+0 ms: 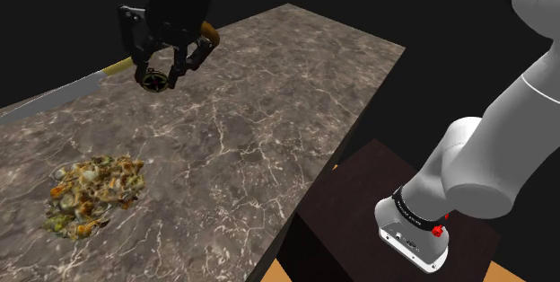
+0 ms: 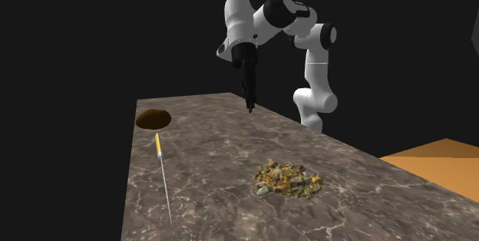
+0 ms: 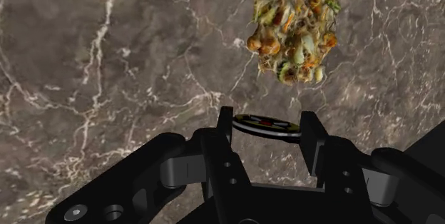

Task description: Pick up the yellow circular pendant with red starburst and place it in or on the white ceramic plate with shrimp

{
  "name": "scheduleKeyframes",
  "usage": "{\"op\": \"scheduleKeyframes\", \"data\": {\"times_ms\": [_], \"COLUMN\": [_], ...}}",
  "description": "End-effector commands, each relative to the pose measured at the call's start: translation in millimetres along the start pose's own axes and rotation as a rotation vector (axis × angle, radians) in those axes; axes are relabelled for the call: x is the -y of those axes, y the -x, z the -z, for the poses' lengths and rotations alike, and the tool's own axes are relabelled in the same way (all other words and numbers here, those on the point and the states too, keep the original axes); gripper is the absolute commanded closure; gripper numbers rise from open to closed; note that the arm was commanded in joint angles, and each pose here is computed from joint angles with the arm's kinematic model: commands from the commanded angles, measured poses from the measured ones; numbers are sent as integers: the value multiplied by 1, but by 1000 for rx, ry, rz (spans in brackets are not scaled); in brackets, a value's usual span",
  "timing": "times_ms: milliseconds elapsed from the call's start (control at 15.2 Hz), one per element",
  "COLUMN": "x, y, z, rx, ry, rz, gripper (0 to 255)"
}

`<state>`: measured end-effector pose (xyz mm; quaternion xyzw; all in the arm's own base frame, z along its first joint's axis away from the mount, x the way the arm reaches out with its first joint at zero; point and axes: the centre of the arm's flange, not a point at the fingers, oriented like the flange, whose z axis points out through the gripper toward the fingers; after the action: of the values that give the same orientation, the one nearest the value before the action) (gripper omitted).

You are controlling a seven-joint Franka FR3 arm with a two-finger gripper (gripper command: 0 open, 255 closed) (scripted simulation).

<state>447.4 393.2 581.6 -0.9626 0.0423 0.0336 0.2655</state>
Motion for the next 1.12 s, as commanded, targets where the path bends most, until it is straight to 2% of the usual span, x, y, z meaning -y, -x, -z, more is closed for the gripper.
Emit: {"op": "scheduleKeyframes", "data": {"times_ms": [0,660,1056], "x": [20,125,109], "y": [9,59,57], "z": [-14,-78,-105], "rx": [-1,-1,-1], "ry": [-1,-1,-1], "rz": [-2,-2,-2], "gripper": [255,255,255]}}
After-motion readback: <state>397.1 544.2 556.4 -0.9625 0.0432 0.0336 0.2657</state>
